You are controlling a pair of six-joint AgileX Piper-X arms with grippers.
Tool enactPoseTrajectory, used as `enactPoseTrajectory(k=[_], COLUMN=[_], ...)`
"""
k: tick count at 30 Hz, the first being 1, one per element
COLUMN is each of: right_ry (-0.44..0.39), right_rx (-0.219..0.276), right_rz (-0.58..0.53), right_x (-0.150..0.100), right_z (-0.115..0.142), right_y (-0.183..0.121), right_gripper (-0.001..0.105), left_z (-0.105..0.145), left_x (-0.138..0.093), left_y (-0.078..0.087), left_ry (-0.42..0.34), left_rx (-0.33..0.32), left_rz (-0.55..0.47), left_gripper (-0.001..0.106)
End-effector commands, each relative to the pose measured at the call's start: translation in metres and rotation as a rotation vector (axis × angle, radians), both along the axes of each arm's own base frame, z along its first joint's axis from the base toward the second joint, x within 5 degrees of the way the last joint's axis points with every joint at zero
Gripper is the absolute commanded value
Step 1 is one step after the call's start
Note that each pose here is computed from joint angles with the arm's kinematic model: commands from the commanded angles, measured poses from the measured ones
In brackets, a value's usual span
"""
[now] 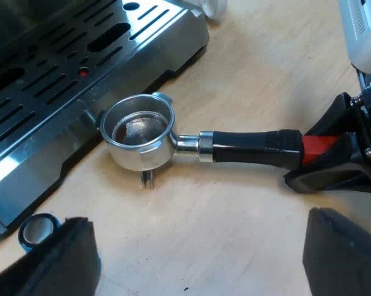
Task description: Grind coffee beans and then tamp
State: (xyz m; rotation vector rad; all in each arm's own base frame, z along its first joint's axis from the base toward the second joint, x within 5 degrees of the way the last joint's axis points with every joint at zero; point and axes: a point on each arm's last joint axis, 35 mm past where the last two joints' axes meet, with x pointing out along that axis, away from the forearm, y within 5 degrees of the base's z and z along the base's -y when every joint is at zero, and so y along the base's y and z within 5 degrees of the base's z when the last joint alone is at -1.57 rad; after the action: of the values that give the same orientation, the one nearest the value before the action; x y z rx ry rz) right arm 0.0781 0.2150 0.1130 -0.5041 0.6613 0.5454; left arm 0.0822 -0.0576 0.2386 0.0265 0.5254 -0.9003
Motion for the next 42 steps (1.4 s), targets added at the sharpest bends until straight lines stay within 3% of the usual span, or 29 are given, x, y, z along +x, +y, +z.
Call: enactPoseTrajectory(k=[1, 5, 7, 10, 19, 25, 32, 42], right_ry=[-0.017, 0.008, 0.044, 0.076, 0.255, 0.301, 0.293, 0.219], right_rx=[-0.031, -0.080, -0.094, -0.118, -0.199, -0.272, -0.249, -0.097], right_rz=[-0.014, -0.007, 0.012, 0.026, 0.033, 0.035, 0.040, 0.076], right_x=[0.001, -0.001, -0.002, -0.004, -0.012, -0.015, -0.016, -0.014], right_z=[0.001, -0.002, -0.004, -0.006, -0.013, -0.002, 0.025, 0.081], right_y=[-0.003, -0.007, -0.009, -0.011, -0.023, -0.033, -0.035, -0.031], right_gripper=[0.002, 0.025, 0.043, 0.055, 0.057, 0.057, 0.057, 0.057], left_z=[0.003, 0.003, 0.003, 0.003, 0.003, 0.003, 0.003, 0.003], left_x=[-0.001, -0.001, -0.001, -0.001, -0.001, -0.001, -0.001, -0.001], left_y=[-0.001, -0.001, -0.001, -0.001, -0.002, -0.001, -0.001, -0.002], left_ry=[-0.024, -0.023, -0.023, -0.023, -0.018, -0.018, -0.018, -0.018], left_rx=[-0.015, -0.017, -0.017, -0.017, -0.027, -0.026, -0.026, -0.028], left_rz=[-0.020, -0.024, -0.024, -0.024, -0.044, -0.044, -0.044, -0.047], left_gripper=[0.069, 0.069, 0.069, 0.069, 0.069, 0.069, 0.069, 0.069])
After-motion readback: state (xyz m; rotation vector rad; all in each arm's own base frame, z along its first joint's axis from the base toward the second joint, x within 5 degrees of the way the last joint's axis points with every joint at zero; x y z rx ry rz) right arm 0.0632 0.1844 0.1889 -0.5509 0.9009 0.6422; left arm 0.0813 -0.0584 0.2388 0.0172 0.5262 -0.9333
